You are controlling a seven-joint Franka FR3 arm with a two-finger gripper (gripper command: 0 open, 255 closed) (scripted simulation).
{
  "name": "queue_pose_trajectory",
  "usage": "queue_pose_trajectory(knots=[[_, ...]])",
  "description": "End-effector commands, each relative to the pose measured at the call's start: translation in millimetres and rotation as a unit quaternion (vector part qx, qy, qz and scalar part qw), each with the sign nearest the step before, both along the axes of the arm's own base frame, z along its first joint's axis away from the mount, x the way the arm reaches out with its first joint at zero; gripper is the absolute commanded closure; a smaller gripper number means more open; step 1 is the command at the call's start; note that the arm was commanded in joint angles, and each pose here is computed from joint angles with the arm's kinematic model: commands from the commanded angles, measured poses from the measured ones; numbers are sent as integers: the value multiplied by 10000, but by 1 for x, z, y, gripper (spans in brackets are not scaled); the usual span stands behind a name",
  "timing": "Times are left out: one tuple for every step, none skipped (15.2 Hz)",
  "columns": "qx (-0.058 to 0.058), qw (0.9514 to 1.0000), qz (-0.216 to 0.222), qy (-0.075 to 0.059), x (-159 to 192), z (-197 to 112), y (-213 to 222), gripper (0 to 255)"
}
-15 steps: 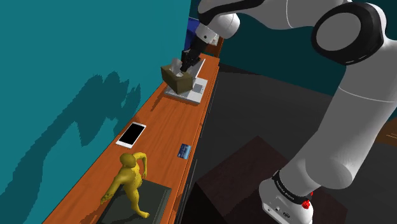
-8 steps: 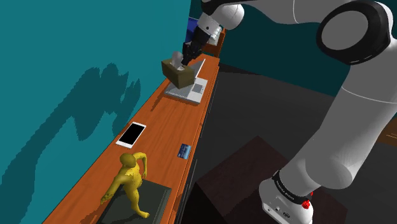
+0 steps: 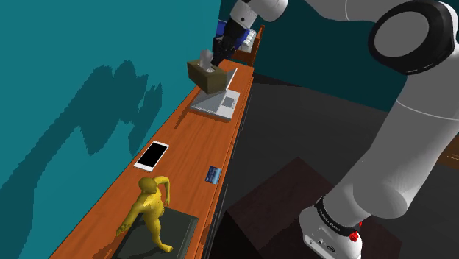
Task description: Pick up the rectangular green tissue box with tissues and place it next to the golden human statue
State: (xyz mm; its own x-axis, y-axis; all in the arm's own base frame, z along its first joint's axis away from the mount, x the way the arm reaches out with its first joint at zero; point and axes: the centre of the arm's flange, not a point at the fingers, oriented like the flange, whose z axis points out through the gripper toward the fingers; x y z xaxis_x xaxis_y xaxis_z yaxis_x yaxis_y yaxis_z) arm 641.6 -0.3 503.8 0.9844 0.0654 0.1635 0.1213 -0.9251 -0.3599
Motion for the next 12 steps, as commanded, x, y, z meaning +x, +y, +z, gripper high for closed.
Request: queue_pose_trajectory(knots=[[0, 10000, 0, 1, 0, 12, 1, 255], [0, 10000, 0, 1, 0, 17, 1, 255], [0, 10000, 0, 1, 0, 22, 1, 255], [0, 10000, 0, 1, 0, 28, 1, 255], [0, 10000, 0, 1, 0, 33, 1, 255], [0, 10000, 0, 1, 0, 38, 1, 255], [0, 10000, 0, 1, 0, 44, 1, 255], [0, 10000, 0, 1, 0, 49, 1, 255], [0, 10000, 0, 1, 0, 54, 1, 255], [0, 10000, 0, 1, 0, 59, 1, 255], [0, 10000, 0, 1, 0, 65, 1, 255], [0, 10000, 0, 1, 0, 70, 1, 255]])
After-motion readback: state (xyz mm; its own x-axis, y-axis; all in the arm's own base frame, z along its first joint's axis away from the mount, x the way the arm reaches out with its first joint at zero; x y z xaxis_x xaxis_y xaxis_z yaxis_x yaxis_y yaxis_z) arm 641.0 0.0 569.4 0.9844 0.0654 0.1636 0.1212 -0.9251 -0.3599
